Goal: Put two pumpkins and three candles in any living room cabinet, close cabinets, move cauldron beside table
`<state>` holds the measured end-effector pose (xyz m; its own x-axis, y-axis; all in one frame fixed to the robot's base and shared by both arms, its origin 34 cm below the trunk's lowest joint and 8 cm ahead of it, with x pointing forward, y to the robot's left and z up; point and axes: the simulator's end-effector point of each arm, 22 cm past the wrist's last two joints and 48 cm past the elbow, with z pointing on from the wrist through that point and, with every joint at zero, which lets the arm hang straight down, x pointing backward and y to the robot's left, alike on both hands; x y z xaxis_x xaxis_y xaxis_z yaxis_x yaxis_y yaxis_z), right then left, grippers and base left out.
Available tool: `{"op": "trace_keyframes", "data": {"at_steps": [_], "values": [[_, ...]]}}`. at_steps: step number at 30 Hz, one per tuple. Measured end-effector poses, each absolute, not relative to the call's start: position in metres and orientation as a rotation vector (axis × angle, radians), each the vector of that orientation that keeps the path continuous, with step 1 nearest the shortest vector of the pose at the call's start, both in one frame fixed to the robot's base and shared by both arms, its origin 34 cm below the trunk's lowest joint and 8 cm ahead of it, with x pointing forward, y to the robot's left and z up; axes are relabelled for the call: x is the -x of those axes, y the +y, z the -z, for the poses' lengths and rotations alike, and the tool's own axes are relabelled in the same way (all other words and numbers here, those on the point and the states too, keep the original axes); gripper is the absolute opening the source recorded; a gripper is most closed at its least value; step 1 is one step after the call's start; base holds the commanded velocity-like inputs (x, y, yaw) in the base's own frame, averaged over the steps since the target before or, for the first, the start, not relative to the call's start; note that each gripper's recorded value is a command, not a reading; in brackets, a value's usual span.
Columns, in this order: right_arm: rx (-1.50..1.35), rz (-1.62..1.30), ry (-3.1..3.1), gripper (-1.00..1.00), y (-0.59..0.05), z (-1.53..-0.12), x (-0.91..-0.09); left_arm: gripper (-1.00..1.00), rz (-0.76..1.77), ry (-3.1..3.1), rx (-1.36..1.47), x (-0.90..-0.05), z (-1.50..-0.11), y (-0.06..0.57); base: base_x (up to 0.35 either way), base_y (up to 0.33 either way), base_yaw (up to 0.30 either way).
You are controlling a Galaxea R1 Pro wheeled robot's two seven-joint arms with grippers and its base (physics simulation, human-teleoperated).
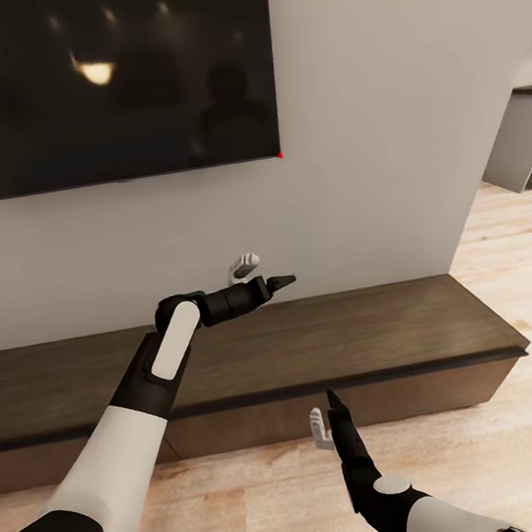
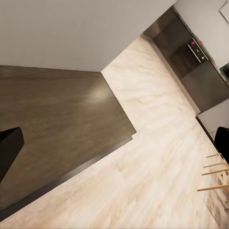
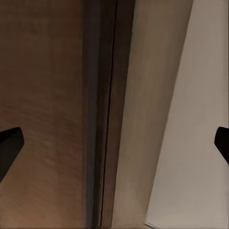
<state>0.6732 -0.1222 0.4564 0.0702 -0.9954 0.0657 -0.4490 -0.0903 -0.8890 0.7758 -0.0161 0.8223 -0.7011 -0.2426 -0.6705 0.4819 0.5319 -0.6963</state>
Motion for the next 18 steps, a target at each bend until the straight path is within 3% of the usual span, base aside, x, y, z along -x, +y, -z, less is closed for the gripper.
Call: {"op": "trace_keyframes", "data": {"at_steps": [18], "values": [[1.609, 0.982, 1.446, 1.00, -0.120, -0.425, -0.670, 1.00, 1.221, 2.014, -0.193, -0.768, -0.784, -0.016, 0.000, 0.000, 0.000]]}}
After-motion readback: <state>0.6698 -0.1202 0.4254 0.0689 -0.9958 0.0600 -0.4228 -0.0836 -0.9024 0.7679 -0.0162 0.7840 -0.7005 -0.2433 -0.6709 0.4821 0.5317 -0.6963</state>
